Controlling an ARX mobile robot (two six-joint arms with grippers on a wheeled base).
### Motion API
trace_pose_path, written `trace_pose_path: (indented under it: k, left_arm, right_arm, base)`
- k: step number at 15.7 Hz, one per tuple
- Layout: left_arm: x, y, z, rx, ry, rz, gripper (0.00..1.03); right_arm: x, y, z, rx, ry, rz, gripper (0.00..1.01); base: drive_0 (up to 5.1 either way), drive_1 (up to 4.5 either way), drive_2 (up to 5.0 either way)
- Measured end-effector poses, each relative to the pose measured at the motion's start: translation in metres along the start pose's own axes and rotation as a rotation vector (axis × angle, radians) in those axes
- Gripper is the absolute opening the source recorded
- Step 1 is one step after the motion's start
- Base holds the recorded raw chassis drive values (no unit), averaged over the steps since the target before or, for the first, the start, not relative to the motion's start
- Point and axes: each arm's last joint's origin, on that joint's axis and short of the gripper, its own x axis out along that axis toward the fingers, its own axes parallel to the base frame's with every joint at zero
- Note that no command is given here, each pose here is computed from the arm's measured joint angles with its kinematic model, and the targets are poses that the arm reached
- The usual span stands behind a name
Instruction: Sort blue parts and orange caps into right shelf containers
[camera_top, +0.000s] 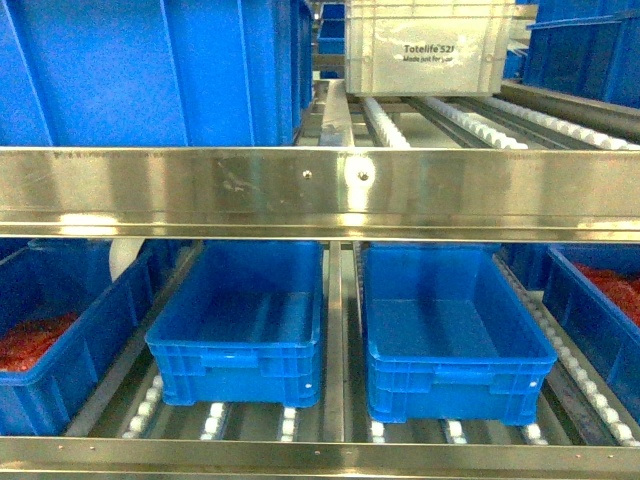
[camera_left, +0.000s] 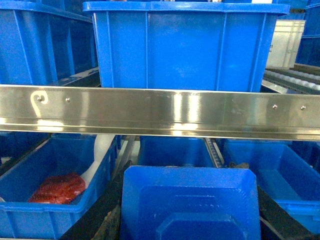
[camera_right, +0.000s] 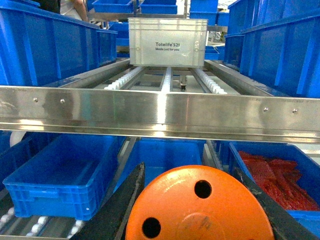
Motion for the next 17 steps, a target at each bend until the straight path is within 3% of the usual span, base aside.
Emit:
trace_pose_path:
  k: [17]
  left_arm:
    - [0.0,0.0,0.0,0.0,0.0,-0.001,0.43]
  right_arm:
    - [0.0,-0.0001,0.0,0.008,0.0,-0.003,0.45]
  base:
    - [0.0,0.0,0.0]
